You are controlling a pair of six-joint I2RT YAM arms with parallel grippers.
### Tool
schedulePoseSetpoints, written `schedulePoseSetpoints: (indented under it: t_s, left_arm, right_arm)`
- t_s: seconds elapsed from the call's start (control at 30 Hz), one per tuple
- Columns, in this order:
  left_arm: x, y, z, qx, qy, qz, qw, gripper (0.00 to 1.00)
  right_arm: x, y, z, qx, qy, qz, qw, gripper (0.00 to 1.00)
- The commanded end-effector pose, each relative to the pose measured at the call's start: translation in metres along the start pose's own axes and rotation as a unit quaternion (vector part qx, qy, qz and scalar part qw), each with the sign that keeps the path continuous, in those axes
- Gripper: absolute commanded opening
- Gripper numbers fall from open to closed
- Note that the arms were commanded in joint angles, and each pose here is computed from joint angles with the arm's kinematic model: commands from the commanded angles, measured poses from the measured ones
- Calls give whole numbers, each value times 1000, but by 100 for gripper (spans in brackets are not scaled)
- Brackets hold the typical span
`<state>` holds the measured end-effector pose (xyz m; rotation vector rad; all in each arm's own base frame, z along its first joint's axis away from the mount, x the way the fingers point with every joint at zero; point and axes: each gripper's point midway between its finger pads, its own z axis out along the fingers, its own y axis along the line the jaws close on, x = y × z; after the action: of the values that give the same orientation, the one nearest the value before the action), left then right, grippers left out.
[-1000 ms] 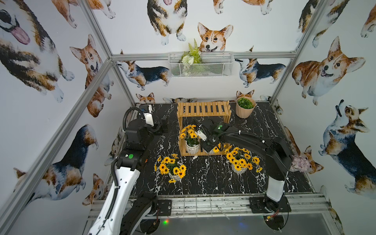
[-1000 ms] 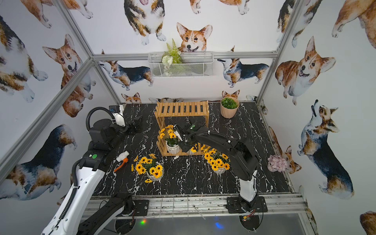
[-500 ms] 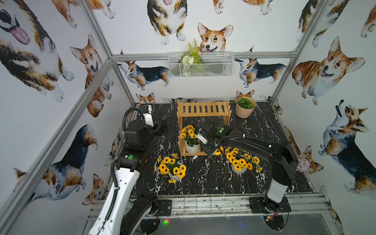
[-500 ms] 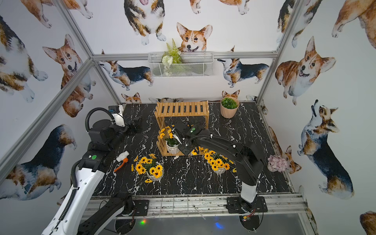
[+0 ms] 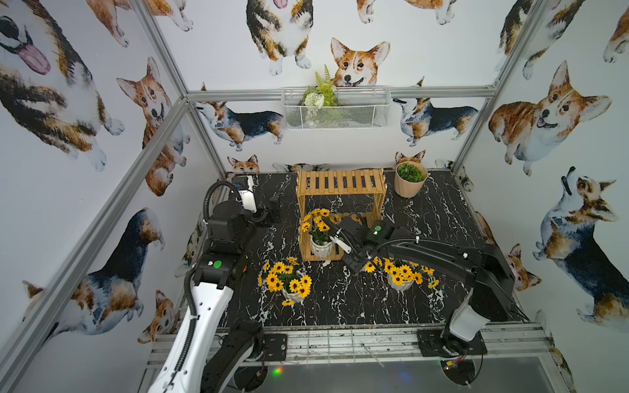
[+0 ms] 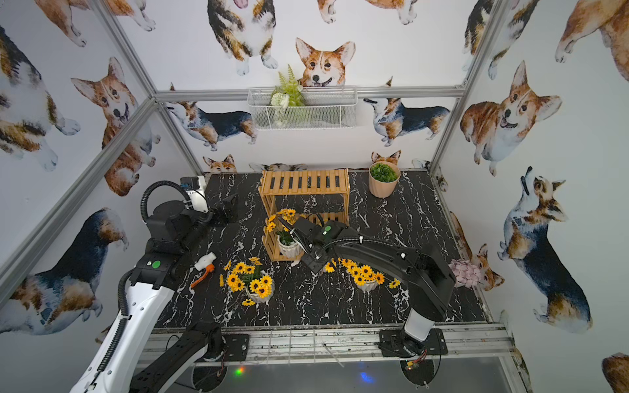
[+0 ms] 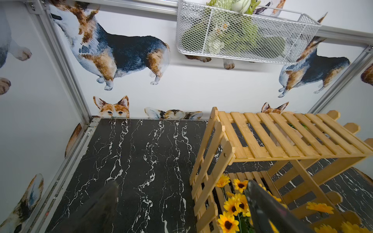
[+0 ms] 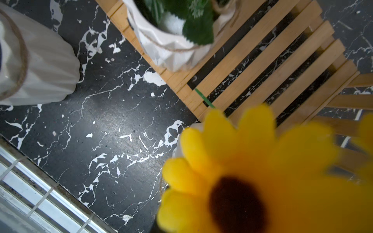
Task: Take the sunflower pots off the shelves
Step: Place the sunflower pot at the center of the board.
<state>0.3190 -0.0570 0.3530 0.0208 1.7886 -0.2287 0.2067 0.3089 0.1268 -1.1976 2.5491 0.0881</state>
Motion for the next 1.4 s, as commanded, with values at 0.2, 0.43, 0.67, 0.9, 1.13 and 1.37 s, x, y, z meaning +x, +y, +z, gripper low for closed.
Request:
schedulePoseSetpoints:
  t_s: [0.2,0.43,0.67,0.9,1.13,1.37]
  left_arm:
    - [-11,-2,-4,5,-23,-7,1000,100]
    - [-11,-2,-7,6,-25,-9,1000,100]
    - [-11,-2,-8,5,-26,-9,1000,100]
    - [-10,-2,-8,5,-26,-10,1000,100]
    - [-10,-1,-8,4,-27,-10,1000,100]
    - [-10,-2,-8,5,-26,-11,1000,100]
  right_arm:
    - [16,11,1,0,0,18,1000,0]
    - [22,20,7,-12,-1,27,1000,0]
    - [30,23,15,-18,6,30,999,0]
    - [36,26,22,-19,9,28,999,0]
    - [45,29,29,-19,20,26,999,0]
    - [49,32,32,-23,24,26,999,1]
